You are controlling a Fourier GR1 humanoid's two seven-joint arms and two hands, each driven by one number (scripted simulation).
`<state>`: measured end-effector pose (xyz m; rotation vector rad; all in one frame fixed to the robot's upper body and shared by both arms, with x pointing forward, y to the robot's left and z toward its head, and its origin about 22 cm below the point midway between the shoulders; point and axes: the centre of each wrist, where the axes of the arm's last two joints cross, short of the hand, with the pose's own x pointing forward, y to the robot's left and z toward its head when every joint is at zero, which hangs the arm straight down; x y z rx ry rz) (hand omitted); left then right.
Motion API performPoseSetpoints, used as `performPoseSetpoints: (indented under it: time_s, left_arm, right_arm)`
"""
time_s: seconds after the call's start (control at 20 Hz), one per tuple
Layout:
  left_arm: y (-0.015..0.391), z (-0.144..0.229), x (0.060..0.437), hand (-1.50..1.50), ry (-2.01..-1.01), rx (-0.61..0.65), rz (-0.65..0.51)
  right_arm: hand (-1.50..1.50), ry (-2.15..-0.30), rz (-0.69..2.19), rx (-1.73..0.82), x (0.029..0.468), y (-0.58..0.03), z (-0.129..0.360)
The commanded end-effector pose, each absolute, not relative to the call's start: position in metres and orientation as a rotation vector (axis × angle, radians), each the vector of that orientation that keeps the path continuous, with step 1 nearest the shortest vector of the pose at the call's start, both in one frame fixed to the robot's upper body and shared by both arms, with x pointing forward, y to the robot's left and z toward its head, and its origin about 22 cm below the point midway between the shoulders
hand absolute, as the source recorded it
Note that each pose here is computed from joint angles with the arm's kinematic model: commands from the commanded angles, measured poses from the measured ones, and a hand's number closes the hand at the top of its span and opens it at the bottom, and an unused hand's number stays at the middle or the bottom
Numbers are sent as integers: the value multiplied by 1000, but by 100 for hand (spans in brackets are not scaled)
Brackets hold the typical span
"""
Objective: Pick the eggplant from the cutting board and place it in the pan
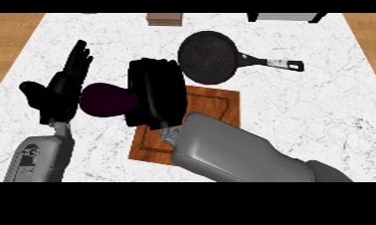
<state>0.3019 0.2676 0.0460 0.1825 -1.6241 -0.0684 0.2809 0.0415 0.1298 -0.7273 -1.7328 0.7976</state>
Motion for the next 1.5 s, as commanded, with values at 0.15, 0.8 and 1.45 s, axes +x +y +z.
performPoseSetpoints:
  time_s: [0.15,0.8,1.45]
  left_arm:
    - [268,49,297,0,-1636,163,-62]
    - [249,65,307,0,-1662,144,-97]
    - [238,65,310,0,-1673,127,-119]
  right_arm:
    - [150,-1672,660,-873,357,-9,105]
    - [150,-1606,646,-1102,431,-123,54]
    - [-150,-1405,581,-653,426,-149,18]
